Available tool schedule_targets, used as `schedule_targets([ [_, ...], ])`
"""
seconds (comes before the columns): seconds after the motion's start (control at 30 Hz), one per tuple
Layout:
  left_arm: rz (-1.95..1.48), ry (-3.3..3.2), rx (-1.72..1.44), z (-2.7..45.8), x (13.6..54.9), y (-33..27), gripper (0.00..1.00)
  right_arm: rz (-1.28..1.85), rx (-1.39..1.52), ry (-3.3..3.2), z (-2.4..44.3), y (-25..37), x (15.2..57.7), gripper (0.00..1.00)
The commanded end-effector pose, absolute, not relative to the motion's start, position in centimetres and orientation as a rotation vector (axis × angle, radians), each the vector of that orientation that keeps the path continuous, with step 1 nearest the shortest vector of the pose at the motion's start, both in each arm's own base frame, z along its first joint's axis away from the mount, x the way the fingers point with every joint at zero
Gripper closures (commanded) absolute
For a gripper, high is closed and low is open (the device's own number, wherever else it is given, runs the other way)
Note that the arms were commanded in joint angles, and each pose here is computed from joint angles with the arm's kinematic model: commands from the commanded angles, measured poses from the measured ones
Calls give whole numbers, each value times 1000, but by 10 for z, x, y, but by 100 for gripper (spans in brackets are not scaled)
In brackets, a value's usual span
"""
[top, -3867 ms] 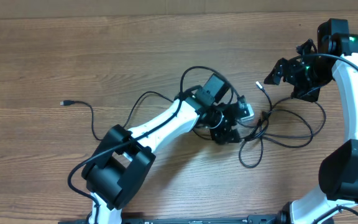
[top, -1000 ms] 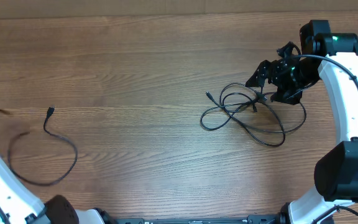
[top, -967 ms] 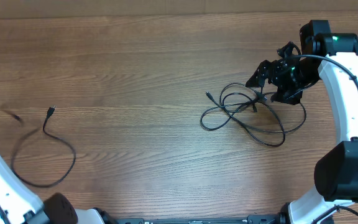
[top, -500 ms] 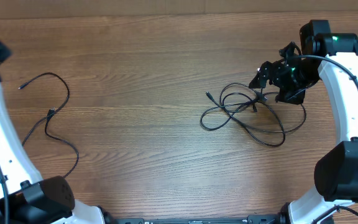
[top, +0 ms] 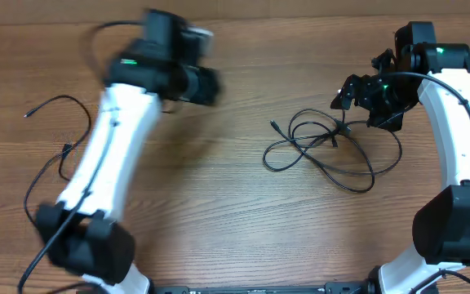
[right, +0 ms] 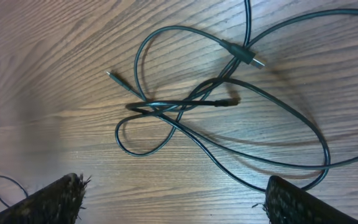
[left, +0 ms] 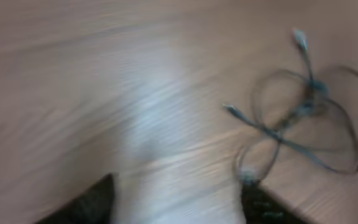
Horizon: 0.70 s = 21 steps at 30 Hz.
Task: Untangle cables
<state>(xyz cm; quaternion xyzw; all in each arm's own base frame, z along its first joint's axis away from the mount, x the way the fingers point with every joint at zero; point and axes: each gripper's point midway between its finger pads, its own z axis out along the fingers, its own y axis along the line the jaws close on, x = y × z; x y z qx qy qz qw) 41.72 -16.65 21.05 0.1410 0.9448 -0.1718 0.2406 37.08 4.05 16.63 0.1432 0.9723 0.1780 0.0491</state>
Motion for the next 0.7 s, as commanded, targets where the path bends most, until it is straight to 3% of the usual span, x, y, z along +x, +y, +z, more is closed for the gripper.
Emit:
schedule_targets([
  [0.0,-581,2549,830,162,392,-246,16,525,484,2923,173,29,378,7],
  [0.1,-599,2529,968,132,385,-286,9,522,510,2917,173,22,378,7],
  [0.3,-564,2507,1119,74,380,-331,13,519,527,2914,172,16,377,6],
  [0.67,-380,2625,1133,23,380,-314,18,518,517,2918,172,16,376,4],
])
